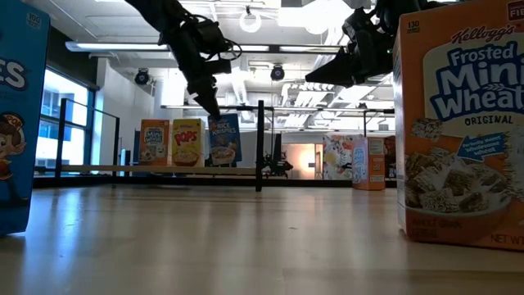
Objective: Stack cereal on shelf
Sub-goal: Put the top left blue cereal box on the shelf
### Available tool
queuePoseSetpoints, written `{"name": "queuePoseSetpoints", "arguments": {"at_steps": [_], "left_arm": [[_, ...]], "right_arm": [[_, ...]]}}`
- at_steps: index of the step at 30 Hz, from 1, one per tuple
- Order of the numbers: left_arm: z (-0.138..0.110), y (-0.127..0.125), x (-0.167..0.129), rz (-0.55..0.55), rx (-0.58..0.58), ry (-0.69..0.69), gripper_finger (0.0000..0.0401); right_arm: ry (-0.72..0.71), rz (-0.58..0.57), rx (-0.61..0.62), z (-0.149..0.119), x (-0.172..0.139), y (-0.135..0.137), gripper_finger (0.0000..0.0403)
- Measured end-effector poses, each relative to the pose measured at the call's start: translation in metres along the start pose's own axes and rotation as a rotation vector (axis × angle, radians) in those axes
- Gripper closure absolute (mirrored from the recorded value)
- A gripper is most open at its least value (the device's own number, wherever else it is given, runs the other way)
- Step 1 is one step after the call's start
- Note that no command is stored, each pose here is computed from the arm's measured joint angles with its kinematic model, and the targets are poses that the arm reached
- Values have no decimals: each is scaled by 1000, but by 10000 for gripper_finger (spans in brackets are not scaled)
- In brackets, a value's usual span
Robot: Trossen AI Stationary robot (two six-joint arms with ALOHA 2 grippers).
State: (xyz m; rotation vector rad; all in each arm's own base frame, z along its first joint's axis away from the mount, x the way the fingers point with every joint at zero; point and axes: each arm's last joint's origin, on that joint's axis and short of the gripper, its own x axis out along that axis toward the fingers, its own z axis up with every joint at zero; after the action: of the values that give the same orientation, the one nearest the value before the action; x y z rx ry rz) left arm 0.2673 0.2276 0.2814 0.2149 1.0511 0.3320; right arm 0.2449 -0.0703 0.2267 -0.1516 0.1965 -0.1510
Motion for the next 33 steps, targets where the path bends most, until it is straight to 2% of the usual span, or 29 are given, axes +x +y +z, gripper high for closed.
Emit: {"name": "queuePoseSetpoints", "arguments": {"at_steps": [9, 15, 24, 33], "left_arm": [[2, -4, 1, -6, 43, 1, 203], [2, -4, 1, -5, 25, 0, 190], [-1, 0, 1, -8, -2, 2, 191], [1, 0, 1, 3, -2, -6, 160]], "right_arm": [[0, 0, 0, 0, 0, 0, 402], [0, 0, 0, 0, 0, 0, 402], [0, 0, 4, 0, 0, 0, 402], [0, 0, 4, 0, 0, 0, 402]]}}
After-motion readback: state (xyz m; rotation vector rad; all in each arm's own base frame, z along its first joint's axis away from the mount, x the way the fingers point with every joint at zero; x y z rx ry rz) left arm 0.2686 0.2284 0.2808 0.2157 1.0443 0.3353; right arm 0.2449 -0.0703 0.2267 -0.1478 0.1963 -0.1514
